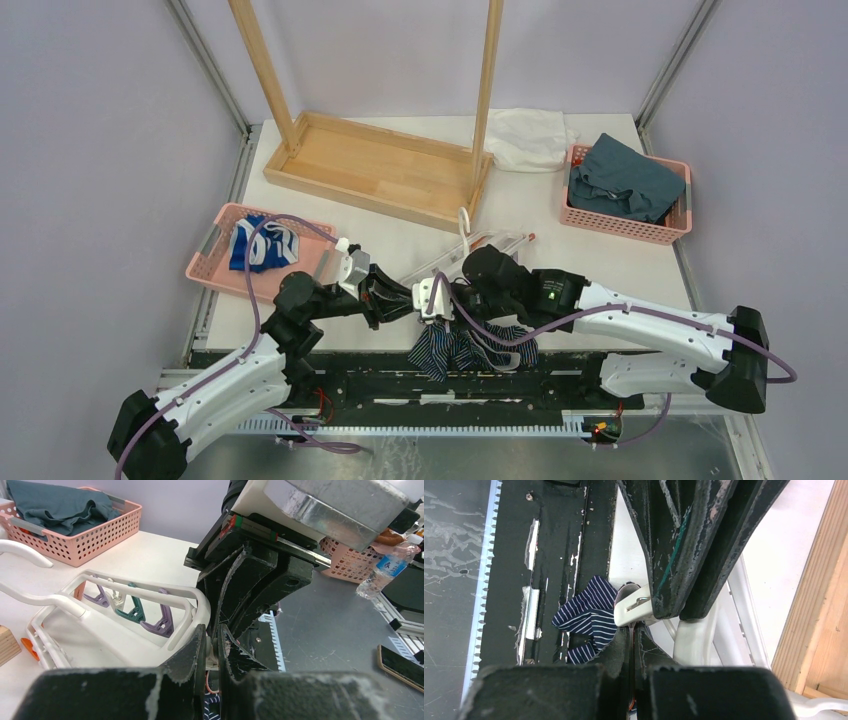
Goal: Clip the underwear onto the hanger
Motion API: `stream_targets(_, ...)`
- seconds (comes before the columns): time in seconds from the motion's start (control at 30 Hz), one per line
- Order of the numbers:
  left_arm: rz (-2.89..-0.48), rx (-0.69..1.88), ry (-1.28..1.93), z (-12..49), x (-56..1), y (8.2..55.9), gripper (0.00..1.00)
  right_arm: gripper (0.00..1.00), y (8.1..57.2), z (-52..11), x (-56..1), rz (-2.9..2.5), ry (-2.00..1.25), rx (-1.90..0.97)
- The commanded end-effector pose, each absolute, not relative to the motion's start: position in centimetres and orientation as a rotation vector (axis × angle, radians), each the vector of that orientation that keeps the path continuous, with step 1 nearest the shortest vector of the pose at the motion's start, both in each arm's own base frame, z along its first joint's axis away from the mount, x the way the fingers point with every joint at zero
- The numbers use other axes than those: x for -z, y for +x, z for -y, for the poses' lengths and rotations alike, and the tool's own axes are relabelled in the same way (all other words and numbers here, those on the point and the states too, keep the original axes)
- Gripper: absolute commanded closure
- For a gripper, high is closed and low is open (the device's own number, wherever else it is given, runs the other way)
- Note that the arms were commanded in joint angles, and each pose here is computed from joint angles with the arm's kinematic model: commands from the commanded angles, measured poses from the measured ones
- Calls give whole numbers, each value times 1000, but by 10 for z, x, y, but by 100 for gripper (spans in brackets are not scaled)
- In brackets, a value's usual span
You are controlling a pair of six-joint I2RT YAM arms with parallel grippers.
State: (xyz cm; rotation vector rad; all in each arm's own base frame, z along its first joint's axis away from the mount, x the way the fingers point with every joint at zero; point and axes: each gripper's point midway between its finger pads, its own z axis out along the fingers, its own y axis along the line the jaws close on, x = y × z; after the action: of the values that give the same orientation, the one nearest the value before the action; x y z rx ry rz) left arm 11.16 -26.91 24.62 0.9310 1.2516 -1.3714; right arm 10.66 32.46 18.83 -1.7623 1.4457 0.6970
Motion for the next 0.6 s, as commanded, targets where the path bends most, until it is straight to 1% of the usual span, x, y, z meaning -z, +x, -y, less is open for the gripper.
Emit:
stream_targets(0.0, -1127, 1335, 930, 269, -280, 113, 97, 100, 113, -332, -209, -1402, -1685, -695)
stream_targets(0.57, -1126, 1334, 927, 268, -281, 113, 97, 100, 120, -334, -204, -1478, -1633, -677)
